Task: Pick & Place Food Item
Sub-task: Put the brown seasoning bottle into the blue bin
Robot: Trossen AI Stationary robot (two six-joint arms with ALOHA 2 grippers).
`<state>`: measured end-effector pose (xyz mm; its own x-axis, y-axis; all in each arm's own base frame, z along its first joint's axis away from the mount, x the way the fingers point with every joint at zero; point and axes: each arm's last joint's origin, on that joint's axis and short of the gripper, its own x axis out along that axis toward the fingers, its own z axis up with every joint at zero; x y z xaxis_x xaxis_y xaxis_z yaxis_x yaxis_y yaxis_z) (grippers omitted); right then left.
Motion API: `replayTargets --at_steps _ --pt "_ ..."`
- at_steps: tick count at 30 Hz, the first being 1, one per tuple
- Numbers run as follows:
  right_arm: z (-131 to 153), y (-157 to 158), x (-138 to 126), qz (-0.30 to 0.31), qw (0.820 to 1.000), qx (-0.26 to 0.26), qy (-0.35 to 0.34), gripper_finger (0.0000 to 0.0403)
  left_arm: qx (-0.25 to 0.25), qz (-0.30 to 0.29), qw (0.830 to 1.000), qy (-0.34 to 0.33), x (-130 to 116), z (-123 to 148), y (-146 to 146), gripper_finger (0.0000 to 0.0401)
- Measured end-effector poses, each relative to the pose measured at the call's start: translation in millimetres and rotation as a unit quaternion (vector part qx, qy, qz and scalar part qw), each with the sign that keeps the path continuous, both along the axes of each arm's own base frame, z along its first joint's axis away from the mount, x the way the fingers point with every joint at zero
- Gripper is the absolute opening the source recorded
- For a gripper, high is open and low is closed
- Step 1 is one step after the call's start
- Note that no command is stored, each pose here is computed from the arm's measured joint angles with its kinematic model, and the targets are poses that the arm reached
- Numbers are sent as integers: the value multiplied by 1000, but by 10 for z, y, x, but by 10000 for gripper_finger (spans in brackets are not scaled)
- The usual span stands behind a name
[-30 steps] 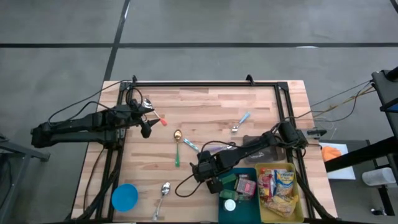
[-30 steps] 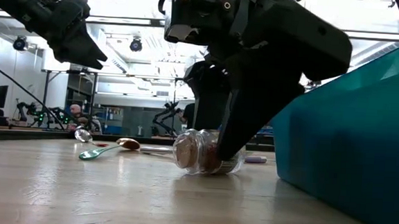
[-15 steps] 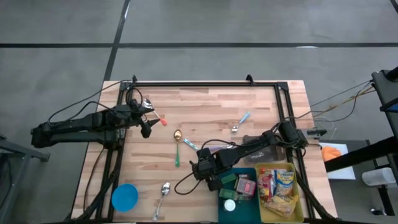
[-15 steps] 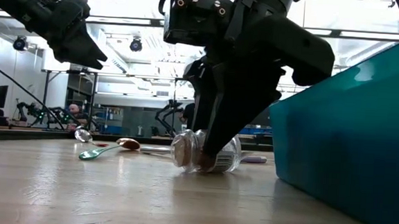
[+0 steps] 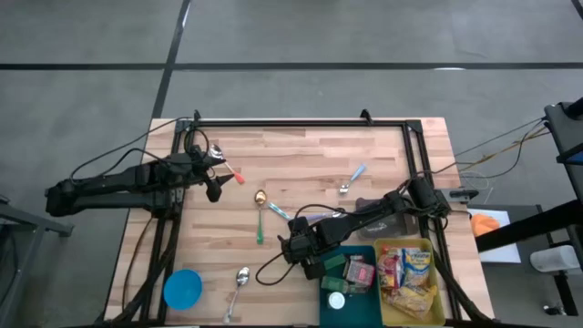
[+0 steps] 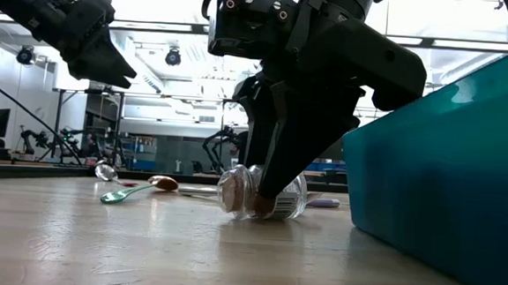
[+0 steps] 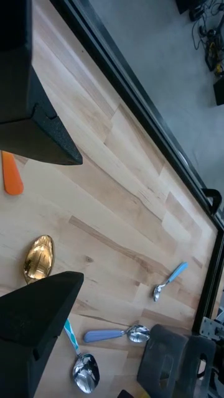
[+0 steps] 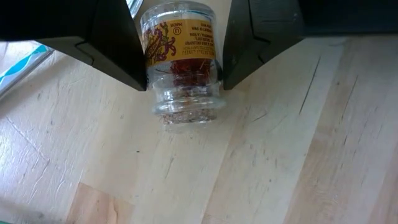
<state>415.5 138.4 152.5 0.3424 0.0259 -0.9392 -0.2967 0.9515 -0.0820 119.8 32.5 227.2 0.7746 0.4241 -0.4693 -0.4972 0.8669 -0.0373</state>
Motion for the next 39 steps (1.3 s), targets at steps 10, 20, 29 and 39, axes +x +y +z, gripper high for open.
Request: replayTargets --at_steps 10,20,29,39 --pt "196 22 54 9 1000 -27 -7 189 0 0 1000 0 0 0 0 298" --pt "788 158 18 -36 999 -21 17 189 0 0 1000 0 0 0 0 298" --pt "1302 351 -304 -112 992 -35 38 189 0 0 1000 0 0 0 0 298" --pt "1307 526 -686 -211 975 -43 48 189 0 0 1000 0 0 0 0 298"
